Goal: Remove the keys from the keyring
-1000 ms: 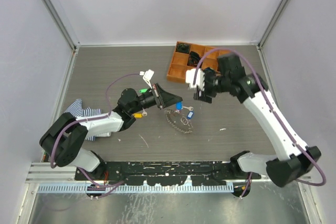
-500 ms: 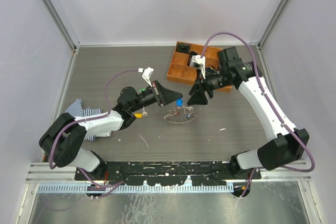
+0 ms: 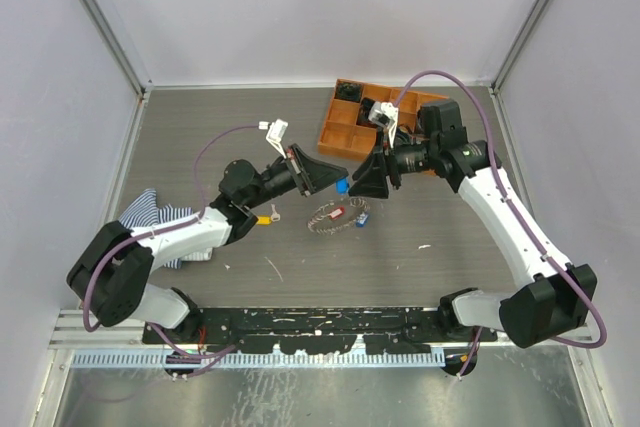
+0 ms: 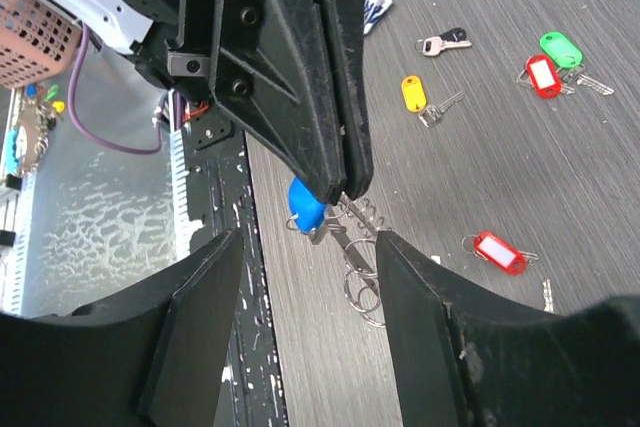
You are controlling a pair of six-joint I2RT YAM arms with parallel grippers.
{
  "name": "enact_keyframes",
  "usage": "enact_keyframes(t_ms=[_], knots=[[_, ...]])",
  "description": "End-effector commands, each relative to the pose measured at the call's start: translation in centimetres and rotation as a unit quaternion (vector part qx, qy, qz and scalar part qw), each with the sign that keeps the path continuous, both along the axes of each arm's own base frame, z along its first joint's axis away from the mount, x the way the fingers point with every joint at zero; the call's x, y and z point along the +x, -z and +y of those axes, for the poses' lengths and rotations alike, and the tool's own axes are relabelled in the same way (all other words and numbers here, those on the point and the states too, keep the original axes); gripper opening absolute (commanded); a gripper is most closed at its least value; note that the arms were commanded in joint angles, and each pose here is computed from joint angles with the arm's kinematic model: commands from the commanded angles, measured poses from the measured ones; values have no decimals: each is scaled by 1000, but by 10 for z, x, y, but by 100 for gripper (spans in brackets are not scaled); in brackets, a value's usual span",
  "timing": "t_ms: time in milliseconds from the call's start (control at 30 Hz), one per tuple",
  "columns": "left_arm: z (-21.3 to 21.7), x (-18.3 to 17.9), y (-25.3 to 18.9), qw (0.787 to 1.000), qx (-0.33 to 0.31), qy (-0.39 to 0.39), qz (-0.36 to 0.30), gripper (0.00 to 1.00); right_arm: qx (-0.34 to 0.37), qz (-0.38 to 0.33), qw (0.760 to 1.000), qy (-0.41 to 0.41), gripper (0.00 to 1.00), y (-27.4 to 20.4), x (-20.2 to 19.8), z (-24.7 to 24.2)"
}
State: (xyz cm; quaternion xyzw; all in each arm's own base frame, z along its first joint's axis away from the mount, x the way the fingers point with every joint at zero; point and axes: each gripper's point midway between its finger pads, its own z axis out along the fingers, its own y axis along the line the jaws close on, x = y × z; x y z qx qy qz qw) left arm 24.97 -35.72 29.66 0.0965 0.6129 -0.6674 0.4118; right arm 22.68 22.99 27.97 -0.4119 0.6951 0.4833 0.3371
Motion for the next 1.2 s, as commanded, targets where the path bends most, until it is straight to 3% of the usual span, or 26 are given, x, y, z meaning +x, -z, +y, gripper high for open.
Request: enact_keyframes(t_ms=[0, 700, 1100, 1167], knots=[[8, -5, -54, 997, -47, -9, -56, 0, 30, -22, 999, 3, 60, -22, 1, 5], [4, -6, -61, 996, -48, -25, -65, 0, 69, 44, 996, -15, 42, -20, -9, 19], [0, -4, -64, 996, -54, -35, -67, 0, 86, 71, 994, -16, 23, -21, -10, 23], [0, -4, -65, 996, -53, -37, -68, 0, 88, 73, 993, -19, 14, -20, -11, 23]])
